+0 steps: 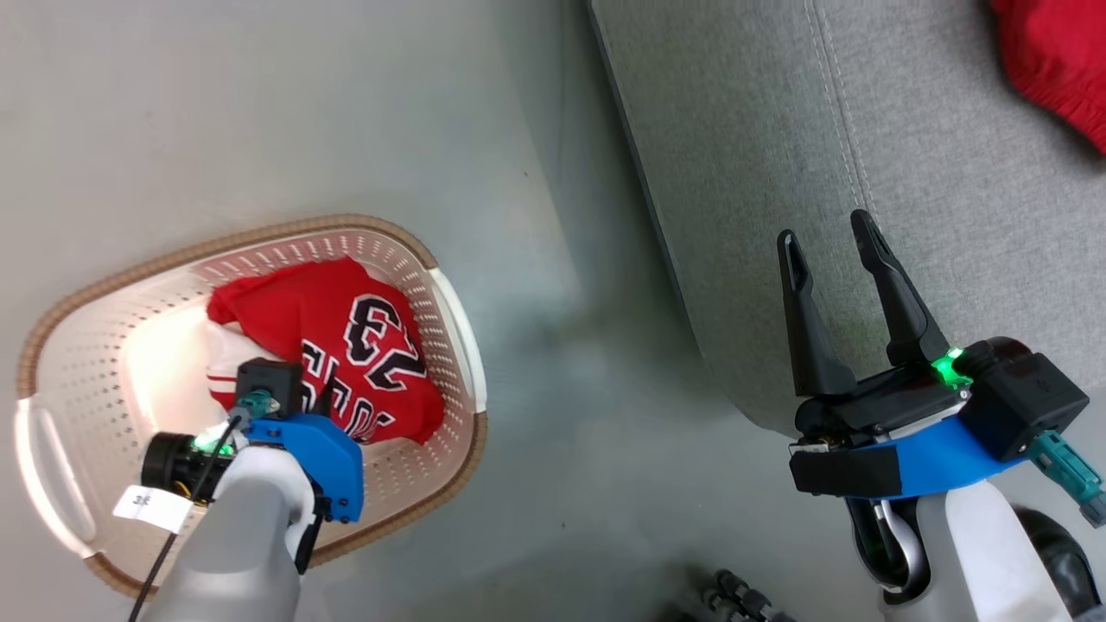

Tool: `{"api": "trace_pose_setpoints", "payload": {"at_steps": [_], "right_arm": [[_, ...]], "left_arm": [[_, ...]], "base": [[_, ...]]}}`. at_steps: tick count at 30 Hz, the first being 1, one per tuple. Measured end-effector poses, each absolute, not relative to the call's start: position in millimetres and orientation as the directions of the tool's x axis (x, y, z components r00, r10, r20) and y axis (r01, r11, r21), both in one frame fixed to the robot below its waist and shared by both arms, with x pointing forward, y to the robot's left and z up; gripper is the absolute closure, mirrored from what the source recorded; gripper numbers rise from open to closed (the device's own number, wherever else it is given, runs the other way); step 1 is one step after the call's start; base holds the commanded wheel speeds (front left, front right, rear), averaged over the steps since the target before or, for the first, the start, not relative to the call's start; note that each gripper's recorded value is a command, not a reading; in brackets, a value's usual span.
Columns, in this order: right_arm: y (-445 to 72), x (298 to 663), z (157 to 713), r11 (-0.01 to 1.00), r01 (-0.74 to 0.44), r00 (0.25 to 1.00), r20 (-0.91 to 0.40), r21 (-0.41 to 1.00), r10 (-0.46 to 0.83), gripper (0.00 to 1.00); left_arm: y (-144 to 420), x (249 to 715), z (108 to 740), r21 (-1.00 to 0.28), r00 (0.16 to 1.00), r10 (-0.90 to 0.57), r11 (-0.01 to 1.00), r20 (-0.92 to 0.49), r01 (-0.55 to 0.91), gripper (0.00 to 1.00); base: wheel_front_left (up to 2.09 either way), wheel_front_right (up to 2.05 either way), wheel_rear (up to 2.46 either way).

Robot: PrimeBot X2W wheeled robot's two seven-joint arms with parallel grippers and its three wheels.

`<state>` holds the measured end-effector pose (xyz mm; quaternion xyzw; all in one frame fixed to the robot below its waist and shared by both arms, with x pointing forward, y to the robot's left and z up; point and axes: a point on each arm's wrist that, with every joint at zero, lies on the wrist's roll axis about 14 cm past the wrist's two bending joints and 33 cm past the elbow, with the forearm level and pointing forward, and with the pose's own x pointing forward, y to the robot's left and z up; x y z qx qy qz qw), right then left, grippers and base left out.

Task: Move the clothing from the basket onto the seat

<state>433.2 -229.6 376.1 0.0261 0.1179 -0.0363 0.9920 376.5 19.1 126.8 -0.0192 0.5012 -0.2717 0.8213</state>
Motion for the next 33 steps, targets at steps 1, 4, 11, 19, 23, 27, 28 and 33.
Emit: {"api": "trace_pose_setpoints", "payload": {"at_steps": [1, 4, 11, 19, 23, 27, 28, 33], "right_arm": [[-228, 434, 379, 0.996, 0.074, 0.972, -0.228, 0.044, -0.062, 0.00], [-225, 436, 388, 0.997, 0.061, 0.978, -0.203, 0.044, -0.051, 0.00], [-214, 438, 412, 0.999, 0.020, 0.990, -0.142, 0.035, -0.015, 0.00], [-197, 433, 438, 0.999, -0.027, 0.996, -0.081, 0.033, 0.029, 0.00], [-188, 427, 450, 0.998, -0.049, 0.997, -0.055, 0.039, 0.052, 0.00], [-179, 422, 464, 0.996, -0.074, 0.997, -0.028, 0.044, 0.075, 0.00], [-177, 420, 467, 0.996, -0.080, 0.996, -0.023, 0.044, 0.081, 0.00], [-167, 411, 481, 0.993, -0.106, 0.994, 0.000, 0.049, 0.106, 0.00]], "left_arm": [[19, 376, 130, -0.302, 0.354, -0.466, 0.852, -0.811, 0.428, 1.00], [20, 380, 142, -0.297, 0.378, -0.464, 0.857, -0.801, 0.422, 1.00], [18, 381, 179, -0.287, 0.444, -0.481, 0.854, -0.756, 0.435, 1.00], [15, 371, 228, -0.290, 0.523, -0.512, 0.845, -0.681, 0.450, 1.00], [14, 363, 254, -0.287, 0.559, -0.530, 0.837, -0.638, 0.466, 1.00], [13, 355, 280, -0.283, 0.599, -0.546, 0.830, -0.586, 0.481, 1.00], [12, 353, 286, -0.281, 0.607, -0.553, 0.826, -0.571, 0.488, 1.00], [11, 342, 317, -0.275, 0.656, -0.565, 0.822, -0.501, 0.498, 1.00]], "base": [[0.00, 0.00, 0.00], [0.00, 0.00, 0.00], [0.00, 0.00, 0.00], [0.00, 0.00, 0.00], [0.00, 0.00, 0.00], [0.00, 0.00, 0.00], [0.00, 0.00, 0.00], [0.00, 0.00, 0.00]]}}
